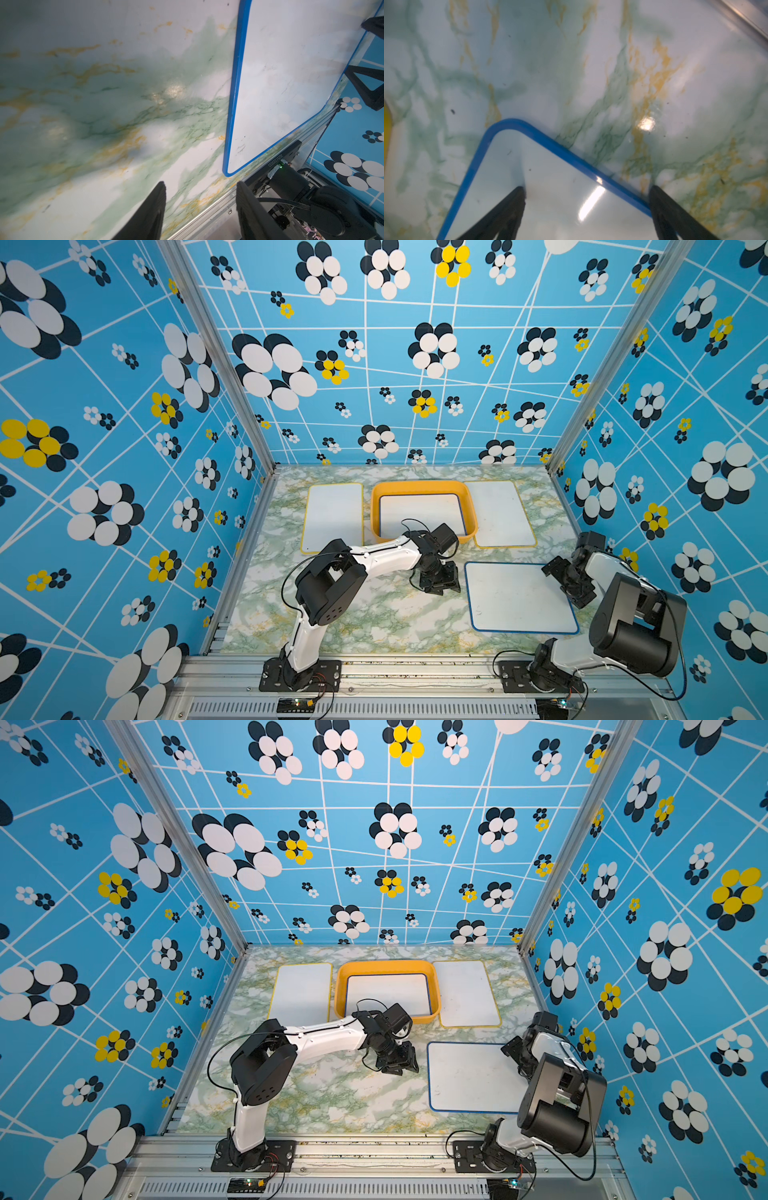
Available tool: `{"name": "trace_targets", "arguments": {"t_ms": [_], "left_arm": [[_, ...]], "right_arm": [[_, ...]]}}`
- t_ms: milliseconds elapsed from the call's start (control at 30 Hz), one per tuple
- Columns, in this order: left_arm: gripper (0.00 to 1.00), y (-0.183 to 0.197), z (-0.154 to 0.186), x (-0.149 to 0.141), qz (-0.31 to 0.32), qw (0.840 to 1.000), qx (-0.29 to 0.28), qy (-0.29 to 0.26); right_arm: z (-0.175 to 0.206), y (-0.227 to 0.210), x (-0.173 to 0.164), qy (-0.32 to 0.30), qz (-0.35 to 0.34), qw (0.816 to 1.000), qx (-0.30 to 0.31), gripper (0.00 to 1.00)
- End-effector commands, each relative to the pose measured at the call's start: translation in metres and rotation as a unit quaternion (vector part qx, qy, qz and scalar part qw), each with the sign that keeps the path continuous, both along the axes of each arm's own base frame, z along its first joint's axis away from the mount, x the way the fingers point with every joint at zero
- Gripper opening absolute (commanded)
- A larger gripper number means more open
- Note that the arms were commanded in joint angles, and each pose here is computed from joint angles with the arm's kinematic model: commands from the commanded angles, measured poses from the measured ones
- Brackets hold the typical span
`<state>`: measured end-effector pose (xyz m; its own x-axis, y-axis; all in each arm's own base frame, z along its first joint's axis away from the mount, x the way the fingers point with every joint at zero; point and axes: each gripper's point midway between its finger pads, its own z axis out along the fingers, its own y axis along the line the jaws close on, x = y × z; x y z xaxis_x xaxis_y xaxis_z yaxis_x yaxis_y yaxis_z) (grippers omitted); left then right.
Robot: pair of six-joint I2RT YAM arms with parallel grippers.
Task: Put the whiteboard into the storage box
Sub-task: Move the whiteboard to the center of the board.
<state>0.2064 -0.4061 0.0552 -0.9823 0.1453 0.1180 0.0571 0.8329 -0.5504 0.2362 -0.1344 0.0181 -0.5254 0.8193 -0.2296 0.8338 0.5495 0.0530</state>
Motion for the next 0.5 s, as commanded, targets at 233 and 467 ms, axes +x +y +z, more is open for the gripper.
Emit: {"name": "trace_targets", "arguments": {"t_ms": [233, 467], "left_arm": [[0.59, 0.008, -0.023, -0.016, -0.002, 0.998, 0.056, 0.021], [0.6, 0.014, -0.037, -0.019, 0.027, 0.998, 0.053, 0.027]], "right_arm": [[-0.017, 0.029, -0.014, 0.009, 0.006, 0.997, 0.071, 0.92], [-0.016, 0.059, -0.005, -0.034, 0.034, 0.99, 0.134, 0.88]]}}
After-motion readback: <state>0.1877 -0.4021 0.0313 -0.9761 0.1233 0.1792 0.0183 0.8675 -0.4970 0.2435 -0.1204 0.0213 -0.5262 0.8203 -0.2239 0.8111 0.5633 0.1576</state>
